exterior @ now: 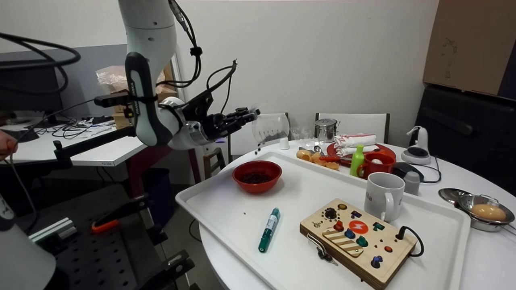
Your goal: Empty the jug into the red bowl
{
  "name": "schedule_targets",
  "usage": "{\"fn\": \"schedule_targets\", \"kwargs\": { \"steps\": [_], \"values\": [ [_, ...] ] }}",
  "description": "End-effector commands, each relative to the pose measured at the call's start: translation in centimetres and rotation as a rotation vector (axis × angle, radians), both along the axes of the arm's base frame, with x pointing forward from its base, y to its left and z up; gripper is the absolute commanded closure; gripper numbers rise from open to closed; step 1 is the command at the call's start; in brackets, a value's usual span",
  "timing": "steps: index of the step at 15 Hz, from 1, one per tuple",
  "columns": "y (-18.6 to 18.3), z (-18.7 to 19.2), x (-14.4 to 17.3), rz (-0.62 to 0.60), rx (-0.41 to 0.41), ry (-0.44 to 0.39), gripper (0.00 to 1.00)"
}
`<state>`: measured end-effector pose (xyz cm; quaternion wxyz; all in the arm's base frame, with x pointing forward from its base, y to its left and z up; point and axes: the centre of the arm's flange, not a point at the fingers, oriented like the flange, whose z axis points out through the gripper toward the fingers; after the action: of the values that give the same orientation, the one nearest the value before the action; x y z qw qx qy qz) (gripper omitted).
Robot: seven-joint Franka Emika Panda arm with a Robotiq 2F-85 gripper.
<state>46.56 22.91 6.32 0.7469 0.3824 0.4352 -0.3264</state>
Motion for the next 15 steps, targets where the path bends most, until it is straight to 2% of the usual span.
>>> {"fn": "schedule_targets", "kwargs": {
  "steps": [1, 15],
  "values": [
    [0.23, -0.14, -0.09, 0.014, -0.033, -0.033, 0.93],
    [0.54, 0.22, -0.84, 0.015, -0.06, -0.062, 0.93]
  ]
}}
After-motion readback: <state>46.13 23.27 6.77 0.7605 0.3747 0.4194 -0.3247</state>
